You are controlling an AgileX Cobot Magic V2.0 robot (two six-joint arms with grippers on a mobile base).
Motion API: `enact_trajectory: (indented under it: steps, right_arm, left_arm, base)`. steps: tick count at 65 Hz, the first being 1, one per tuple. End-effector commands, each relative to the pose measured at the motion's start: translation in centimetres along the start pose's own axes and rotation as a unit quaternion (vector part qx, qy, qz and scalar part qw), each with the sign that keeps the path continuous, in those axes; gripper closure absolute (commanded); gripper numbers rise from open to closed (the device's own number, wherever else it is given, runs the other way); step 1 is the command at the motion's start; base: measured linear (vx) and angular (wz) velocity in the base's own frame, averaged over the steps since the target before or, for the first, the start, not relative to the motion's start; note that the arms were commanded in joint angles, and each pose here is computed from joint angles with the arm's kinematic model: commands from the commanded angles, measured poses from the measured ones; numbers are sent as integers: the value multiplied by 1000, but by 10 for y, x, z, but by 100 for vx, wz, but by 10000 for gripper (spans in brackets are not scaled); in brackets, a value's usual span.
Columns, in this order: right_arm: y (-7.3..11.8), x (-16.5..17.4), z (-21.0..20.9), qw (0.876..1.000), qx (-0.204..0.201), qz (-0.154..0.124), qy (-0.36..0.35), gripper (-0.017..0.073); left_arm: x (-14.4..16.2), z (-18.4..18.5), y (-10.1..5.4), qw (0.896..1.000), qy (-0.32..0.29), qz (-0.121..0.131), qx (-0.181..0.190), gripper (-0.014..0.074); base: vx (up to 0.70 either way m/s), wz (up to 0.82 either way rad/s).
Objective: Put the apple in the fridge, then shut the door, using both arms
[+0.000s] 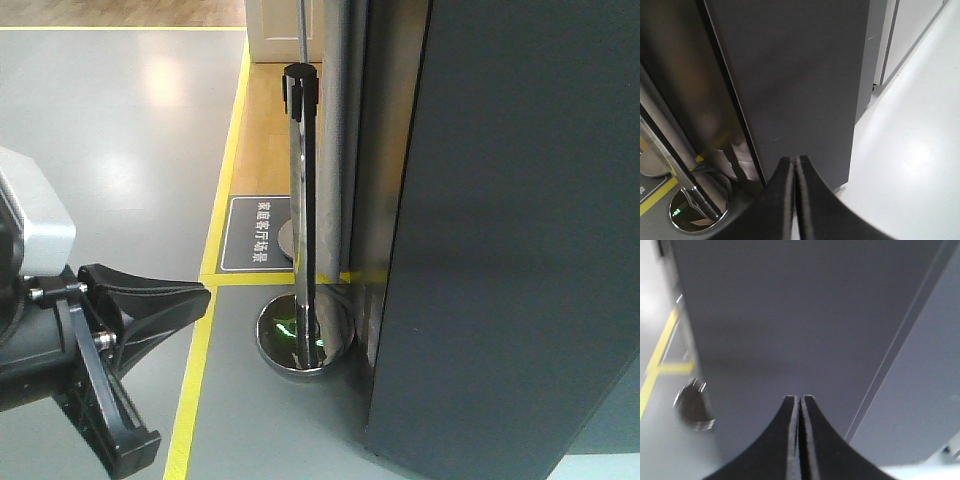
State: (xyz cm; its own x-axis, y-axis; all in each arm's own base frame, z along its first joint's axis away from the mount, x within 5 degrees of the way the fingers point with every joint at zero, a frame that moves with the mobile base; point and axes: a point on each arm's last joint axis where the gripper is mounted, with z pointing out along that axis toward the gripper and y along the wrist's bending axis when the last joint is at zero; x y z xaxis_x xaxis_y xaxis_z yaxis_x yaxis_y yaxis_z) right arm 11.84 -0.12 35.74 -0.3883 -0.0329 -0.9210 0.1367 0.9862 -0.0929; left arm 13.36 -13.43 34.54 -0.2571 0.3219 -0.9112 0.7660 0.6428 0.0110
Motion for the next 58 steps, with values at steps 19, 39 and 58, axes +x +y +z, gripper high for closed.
enact_trajectory:
  steps: [19,39,58]
  right_arm:
    - [18,-99,21,994,26,-25,-102,562]
    - [13,-153,54,991,63,-12,-118,562]
    - [-17,-175,104,993,31,17,-114,561]
  left_arm:
    - [-15,-6,2,999,-51,-9,-11,599]
    - [-15,-6,2,999,-51,-9,-11,599]
    - [-15,-6,2,999,-51,-9,-11,599]
  base:
    - [0,0]
    - [0,0]
    - [0,0]
